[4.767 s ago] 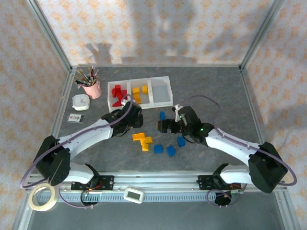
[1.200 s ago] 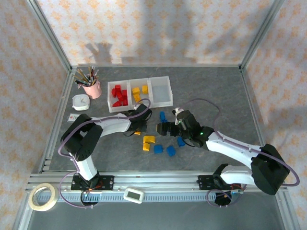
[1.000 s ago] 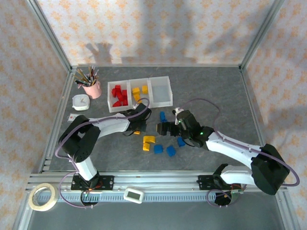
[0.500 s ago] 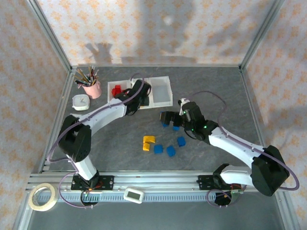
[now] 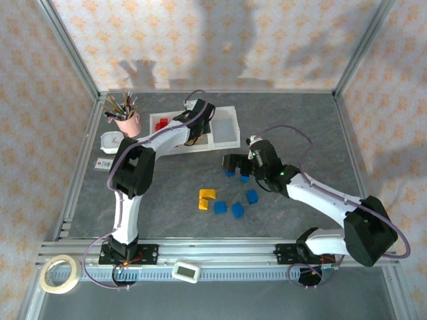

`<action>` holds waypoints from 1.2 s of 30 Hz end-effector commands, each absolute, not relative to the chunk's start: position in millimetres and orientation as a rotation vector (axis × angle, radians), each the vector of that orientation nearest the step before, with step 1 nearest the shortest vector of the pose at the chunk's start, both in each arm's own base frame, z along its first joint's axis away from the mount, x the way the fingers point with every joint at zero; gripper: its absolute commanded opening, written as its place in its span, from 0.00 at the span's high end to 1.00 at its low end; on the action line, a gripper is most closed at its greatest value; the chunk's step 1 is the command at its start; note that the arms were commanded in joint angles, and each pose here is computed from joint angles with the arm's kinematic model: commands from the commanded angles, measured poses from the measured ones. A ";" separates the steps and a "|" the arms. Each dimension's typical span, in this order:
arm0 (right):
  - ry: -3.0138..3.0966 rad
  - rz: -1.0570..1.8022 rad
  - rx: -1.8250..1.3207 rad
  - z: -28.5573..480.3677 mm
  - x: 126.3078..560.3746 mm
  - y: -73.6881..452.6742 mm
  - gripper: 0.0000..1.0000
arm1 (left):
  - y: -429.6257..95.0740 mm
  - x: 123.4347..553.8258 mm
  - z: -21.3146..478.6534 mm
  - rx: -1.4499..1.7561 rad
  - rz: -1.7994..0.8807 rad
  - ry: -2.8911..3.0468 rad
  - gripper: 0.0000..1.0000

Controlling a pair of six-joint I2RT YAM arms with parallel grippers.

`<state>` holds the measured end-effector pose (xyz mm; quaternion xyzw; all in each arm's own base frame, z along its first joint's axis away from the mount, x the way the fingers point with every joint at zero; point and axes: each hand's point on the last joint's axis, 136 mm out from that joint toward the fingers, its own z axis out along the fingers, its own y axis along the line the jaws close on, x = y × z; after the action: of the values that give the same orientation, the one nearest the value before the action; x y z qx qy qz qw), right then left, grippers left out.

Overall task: Sort the legos into containers by color
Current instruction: Place the lego in the container, then pick up the lego from the bottom-center of the table.

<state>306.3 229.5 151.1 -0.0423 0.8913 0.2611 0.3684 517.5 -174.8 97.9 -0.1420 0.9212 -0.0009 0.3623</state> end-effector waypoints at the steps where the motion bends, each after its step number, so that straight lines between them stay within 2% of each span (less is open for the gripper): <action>1: 2.267 0.627 -0.143 160.9 314.5 229.2 0.00 | -177.4 527.9 141.2 -0.378 -0.050 2.287 0.45; 7: 2.282 0.618 -0.227 164.5 309.8 240.9 0.00 | -179.8 506.6 178.6 -0.350 -0.154 2.256 0.41; 12: 2.304 0.565 -0.336 167.3 297.1 255.5 0.00 | -182.4 464.5 201.8 -0.275 -0.235 2.250 0.34; 22: 2.355 0.518 -0.522 156.6 259.9 275.9 0.00 | -169.7 354.4 188.5 -0.180 -0.331 2.316 0.15; 29: 2.350 0.480 -0.721 145.0 220.6 300.5 0.05 | -158.1 288.7 164.0 -0.166 -0.483 2.356 0.01; 36: 2.340 0.456 -0.916 121.6 184.2 328.3 0.09 | -139.2 256.9 159.8 -0.297 -0.581 2.301 0.01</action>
<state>183.2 326.1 125.7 -0.3278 0.8786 0.1986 0.2847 266.9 -140.6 163.0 -0.0925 0.8993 -0.2054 0.3749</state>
